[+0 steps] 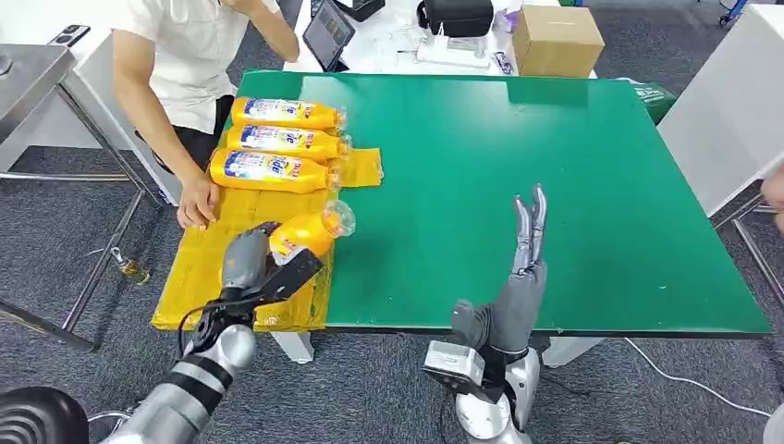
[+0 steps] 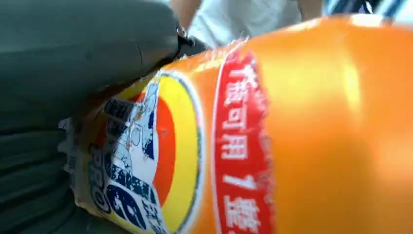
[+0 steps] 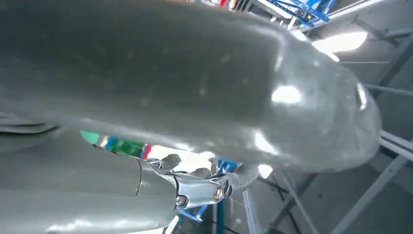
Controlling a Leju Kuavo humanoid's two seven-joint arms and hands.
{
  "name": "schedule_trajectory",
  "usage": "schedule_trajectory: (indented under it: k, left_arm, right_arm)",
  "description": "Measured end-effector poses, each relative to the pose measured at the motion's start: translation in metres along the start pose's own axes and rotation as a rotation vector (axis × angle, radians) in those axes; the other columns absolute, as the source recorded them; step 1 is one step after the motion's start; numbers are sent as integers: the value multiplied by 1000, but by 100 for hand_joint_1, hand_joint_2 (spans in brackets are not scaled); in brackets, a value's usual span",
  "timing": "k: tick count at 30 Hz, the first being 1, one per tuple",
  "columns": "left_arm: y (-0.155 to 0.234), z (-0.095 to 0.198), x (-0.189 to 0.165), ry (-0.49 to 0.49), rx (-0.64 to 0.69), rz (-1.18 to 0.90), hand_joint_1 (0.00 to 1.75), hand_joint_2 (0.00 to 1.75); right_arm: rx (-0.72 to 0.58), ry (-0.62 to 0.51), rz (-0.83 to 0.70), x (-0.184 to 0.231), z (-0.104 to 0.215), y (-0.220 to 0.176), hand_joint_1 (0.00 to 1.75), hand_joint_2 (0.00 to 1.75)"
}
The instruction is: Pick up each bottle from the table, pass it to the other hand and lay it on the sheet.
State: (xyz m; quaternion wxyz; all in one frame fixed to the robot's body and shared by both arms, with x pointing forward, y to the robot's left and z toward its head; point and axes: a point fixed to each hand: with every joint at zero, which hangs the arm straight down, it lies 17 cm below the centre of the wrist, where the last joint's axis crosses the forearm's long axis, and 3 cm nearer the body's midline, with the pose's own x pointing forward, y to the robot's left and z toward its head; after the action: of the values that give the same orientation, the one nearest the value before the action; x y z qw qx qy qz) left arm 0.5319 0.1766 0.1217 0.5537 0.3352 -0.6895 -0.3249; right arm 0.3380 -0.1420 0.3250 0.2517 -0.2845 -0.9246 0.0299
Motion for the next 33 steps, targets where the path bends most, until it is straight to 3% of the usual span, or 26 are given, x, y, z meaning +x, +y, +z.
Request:
schedule_trajectory:
  k: [4, 5, 6, 7, 8, 9, 10, 11, 12, 13, 18, 24, 33]
  left_arm:
    - [-19, -21, -11, 31, -186, -59, 173, 175]
    - [-23, -23, -16, 42, -220, -80, 147, 175]
    - [-24, -27, -20, 50, -241, -102, 147, 175]
    - [-26, -32, -22, 56, -268, -126, 129, 175]
    - [-26, -36, -26, 69, -290, -156, 129, 175]
    - [-28, -38, -31, 85, -312, -188, 110, 175]
    - [-31, -38, -37, 99, -340, -224, 73, 175]
    - [-32, -38, -39, 108, -359, -252, 51, 175]
    - [-35, -39, -41, 112, -380, -271, 10, 175]
    - [-38, -39, -41, 115, -404, -281, 0, 175]
    - [-55, -29, -51, 157, -548, -315, 0, 175]
    - [-64, -21, -58, 190, -623, -306, 0, 175]
    - [-76, -17, -43, 147, -564, -250, 0, 175]
  right_arm:
    - [5, 30, -44, -4, 3, 8, 0, 0]
    - [9, 37, -55, -5, 5, 11, 0, 0]
    - [15, 41, -64, -5, 6, 13, 0, 0]
    - [22, 45, -74, -6, 8, 16, 0, 0]
    - [30, 51, -87, -7, 10, 20, 0, 0]
    - [39, 58, -99, -8, 12, 24, 0, 0]
    - [48, 66, -109, -8, 15, 28, 0, 0]
    - [61, 70, -117, -9, 19, 32, 0, 0]
    - [73, 73, -123, -8, 21, 35, 0, 0]
    - [81, 75, -131, -8, 23, 38, 0, 0]
    - [126, 82, -166, -7, 33, 53, 0, 0]
    - [166, 77, -177, -5, 41, 64, 0, 0]
    - [193, 87, -178, -10, 48, 71, 0, 0]
